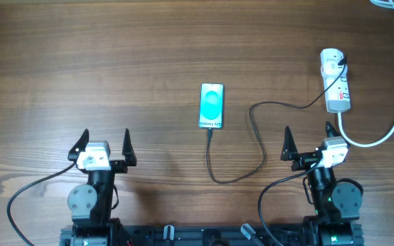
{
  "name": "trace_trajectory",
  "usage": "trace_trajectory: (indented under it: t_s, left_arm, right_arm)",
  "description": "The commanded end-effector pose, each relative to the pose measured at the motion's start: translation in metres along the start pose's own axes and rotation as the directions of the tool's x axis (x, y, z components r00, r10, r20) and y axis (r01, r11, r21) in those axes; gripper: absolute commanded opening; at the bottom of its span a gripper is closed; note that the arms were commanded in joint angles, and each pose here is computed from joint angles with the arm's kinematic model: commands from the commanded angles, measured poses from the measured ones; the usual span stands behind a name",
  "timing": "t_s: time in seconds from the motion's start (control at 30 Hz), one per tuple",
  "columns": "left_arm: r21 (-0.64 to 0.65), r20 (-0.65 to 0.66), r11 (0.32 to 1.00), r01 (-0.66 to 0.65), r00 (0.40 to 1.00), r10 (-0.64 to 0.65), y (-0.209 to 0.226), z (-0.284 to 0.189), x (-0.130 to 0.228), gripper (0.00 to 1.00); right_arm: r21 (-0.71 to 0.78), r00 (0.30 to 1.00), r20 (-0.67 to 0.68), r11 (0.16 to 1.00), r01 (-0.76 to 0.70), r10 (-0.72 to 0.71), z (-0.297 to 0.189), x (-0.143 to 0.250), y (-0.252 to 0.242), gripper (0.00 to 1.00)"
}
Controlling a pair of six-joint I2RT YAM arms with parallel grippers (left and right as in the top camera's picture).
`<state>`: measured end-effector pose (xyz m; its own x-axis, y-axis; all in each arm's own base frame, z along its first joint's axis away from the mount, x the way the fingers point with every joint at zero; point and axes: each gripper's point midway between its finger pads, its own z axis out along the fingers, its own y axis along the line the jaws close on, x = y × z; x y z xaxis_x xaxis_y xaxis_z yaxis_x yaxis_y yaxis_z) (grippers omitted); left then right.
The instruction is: Plug charger to phone and switch on socket
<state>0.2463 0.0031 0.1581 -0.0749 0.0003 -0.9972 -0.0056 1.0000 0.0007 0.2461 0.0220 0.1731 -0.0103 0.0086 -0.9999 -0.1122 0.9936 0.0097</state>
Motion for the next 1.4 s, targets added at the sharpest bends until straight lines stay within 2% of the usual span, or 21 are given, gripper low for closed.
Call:
trace_trajectory:
  t_s: [0.0,0.33,1.37]
  left_arm:
    - [-0.043,0.001,0.998,0.039,0.999,-0.039,0.0083,-0.0004,0.0018,1.00]
    - [-0.040,0.004,0.993,0.114,0.993,-0.114,0.0079,-0.0004,0.0018,1.00]
    - [-0.022,0.004,0.993,0.113,0.994,-0.113,0.0048,-0.0003,0.0013,1.00]
  right_arm:
    - [0.021,1.000,0.011,1.000,0.009,-0.010,-0.0006,-0.0021,-0.0039,1.00]
    - [0.021,1.000,0.011,1.000,0.009,-0.010,-0.0006,-0.0021,-0.0039,1.00]
    - [0.021,1.000,0.011,1.000,0.009,-0.010,-0.0006,-0.0021,-0.0039,1.00]
